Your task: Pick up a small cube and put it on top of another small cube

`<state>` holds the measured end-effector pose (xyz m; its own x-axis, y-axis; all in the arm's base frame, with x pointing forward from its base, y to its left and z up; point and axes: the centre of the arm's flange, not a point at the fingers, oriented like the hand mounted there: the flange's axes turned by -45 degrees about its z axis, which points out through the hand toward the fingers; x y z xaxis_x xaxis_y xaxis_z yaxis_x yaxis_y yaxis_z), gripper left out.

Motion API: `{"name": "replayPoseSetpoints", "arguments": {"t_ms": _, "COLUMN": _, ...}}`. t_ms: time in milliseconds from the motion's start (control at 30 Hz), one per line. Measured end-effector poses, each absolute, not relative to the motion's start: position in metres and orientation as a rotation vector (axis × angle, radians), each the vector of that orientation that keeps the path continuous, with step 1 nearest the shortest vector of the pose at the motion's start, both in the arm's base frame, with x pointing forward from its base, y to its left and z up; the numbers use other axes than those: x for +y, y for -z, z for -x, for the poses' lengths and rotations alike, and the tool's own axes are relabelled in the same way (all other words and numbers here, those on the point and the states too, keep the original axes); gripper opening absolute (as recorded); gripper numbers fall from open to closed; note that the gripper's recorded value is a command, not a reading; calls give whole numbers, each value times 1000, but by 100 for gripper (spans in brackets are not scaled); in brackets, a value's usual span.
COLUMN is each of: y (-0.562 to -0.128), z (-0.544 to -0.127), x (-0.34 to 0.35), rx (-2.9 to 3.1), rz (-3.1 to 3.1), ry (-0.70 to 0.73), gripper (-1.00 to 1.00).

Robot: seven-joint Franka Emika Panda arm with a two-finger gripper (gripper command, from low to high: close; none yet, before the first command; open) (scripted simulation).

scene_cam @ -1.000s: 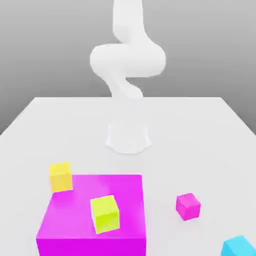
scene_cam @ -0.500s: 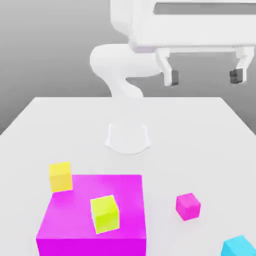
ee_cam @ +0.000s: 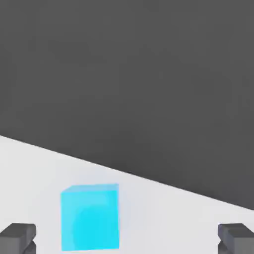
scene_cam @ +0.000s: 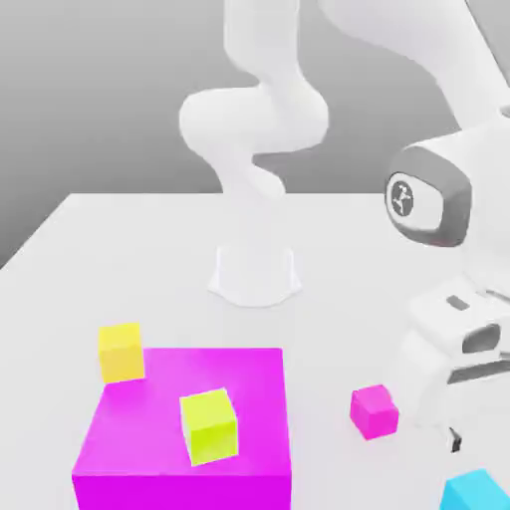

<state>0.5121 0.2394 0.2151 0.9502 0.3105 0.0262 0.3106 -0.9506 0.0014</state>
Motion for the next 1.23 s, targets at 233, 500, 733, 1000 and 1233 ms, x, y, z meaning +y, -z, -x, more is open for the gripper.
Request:
{"name": "replayPoseSetpoints", "arguments": {"t_ms": 233, "y": -138, "z": -507, "x": 246, "rx": -510, "rz": 3099, "ry": 1, "gripper": -100}}
{"name": "replayPoseSetpoints", "arguments": {"t_ms": 500, "y": -172, "z": -507, "x": 247, "rx": -510, "rz": 3098, "ry": 1, "gripper": -100}}
{"name": "replayPoseSetpoints", "arguments": {"t_ms": 733, "y": -260, "z": -524, "x": 123, "rx": -342, "rz": 3142, "ry": 1, "gripper": -100}}
{"name": "replayPoseSetpoints", "arguments": {"t_ms": 1000, "y": -332, "z": -486, "x": -59, "rx": -22, "rz": 3141, "ry": -1, "gripper": -100}}
{"name": "replayPoseSetpoints", "arguments": {"t_ms": 1233, "y": -285, "z": -483, "x": -48, "rx": -75, "rz": 3138, "ry": 0, "gripper": 100}}
